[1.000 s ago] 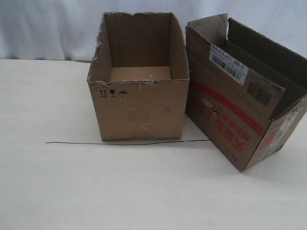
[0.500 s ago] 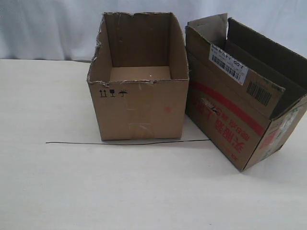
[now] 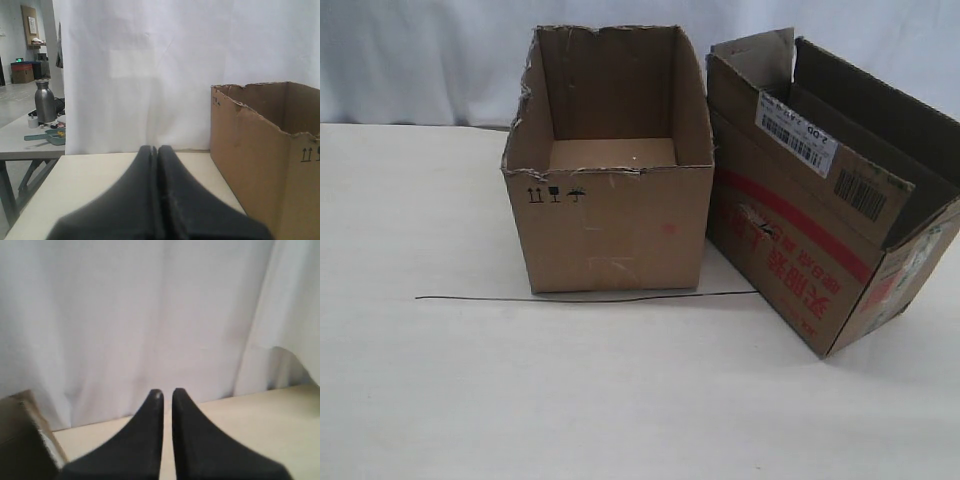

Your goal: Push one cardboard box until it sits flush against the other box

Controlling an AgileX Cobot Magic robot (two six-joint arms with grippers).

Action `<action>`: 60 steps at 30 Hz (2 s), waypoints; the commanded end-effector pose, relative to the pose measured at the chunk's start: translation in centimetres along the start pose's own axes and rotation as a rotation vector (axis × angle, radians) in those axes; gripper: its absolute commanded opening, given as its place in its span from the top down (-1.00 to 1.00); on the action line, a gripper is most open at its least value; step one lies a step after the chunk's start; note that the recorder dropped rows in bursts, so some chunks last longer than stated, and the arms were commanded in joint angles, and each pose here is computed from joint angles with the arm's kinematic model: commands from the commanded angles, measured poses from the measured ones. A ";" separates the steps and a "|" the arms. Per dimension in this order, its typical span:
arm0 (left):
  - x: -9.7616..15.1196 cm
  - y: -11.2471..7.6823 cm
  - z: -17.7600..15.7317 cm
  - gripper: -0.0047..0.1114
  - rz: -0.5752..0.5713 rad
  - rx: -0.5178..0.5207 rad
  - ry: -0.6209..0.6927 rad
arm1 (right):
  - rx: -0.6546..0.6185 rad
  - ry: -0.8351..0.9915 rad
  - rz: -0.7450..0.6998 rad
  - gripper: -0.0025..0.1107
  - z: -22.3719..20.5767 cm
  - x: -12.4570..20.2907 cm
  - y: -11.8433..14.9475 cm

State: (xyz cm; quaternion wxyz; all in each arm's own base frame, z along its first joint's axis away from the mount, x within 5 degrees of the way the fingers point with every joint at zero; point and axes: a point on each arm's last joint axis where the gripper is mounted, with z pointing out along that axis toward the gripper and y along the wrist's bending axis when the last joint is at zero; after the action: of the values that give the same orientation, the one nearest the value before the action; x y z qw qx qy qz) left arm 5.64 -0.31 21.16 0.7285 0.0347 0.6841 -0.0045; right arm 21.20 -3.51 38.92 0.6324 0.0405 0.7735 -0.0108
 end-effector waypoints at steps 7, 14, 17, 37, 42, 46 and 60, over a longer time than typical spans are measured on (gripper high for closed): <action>0.0 0.0 0.0 0.92 -0.002 0.000 -0.010 | 0.314 0.529 0.062 0.87 1.1 2.4 -5.1; 0.0 0.0 0.0 0.92 -0.004 0.000 -0.010 | 0.105 0.688 0.188 0.87 2.4 8.0 -3.2; 0.0 0.0 0.0 0.92 -0.004 0.000 -0.010 | 0.021 0.724 0.287 0.87 2.7 11.5 -2.2; 0.0 0.0 0.0 0.92 -0.004 0.000 -0.010 | -0.274 0.563 0.677 0.87 2.0 19.0 1.4; 0.0 0.0 0.0 0.92 -0.004 0.000 -0.010 | -0.345 0.606 0.745 0.87 3.0 20.0 1.8; 0.0 0.0 0.0 0.92 -0.004 0.000 -0.010 | -0.426 0.616 0.819 0.87 3.7 20.6 2.2; 0.0 0.0 0.0 0.92 -0.002 0.000 -0.010 | -0.562 0.769 0.732 0.87 5.6 22.5 6.5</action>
State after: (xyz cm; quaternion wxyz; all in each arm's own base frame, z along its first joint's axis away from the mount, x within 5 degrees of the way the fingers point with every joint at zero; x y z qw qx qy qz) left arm 5.64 -0.31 21.16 0.7285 0.0347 0.6841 -0.0045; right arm 22.10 2.82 16.02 0.2568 0.1600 0.8463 0.4385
